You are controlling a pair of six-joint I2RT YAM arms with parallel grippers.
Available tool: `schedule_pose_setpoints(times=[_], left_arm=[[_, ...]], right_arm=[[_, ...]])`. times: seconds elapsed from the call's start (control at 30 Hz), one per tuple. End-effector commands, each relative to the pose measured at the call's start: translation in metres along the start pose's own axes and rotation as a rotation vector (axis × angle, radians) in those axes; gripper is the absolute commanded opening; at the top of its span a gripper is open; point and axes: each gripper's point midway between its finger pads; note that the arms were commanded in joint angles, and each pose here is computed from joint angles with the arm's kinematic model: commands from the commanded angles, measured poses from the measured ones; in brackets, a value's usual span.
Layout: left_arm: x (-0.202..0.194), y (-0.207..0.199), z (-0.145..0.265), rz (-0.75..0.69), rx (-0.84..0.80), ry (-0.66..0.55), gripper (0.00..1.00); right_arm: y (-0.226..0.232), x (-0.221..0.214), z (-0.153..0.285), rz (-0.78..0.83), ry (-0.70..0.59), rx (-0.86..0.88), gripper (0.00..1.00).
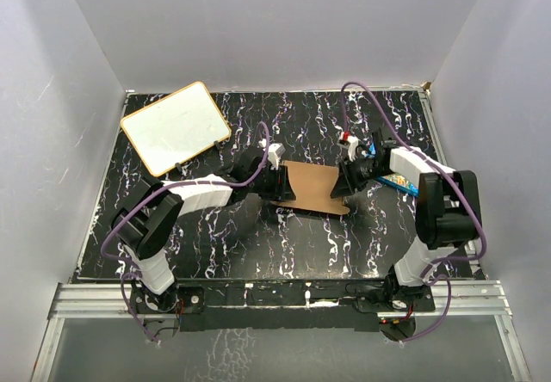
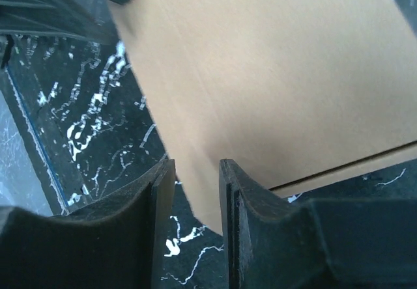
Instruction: Fold the paper box
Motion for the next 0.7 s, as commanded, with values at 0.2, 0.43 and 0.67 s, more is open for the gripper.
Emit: schedule_pose_setpoints(times=[0.2, 0.43, 0.67], left_arm=[[0.023, -0.008, 0.005, -0.001, -0.051, -0.027, 0.42], [0.057, -0.017, 0.037, -0.086, -0.031, -0.162, 0.46], [0.061, 0.005, 0.073, -0.027, 0.089, -0.316, 0.91]], right_arm=[[-0.038, 0.003, 0.001, -0.086, -0.029, -0.011, 0.37], [0.001, 0.025, 0.039, 0.033, -0.173, 0.145, 0.41], [-0.031, 0.029, 0.047, -0.072, -0.257, 0.035, 0.54]])
Point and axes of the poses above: each gripper's point midway between its finger pads, its own z axis back along the fingers, its own y axis along the line the jaws close on, x = y × z, and after that the axes turned 15 degrees about -z, right-handed
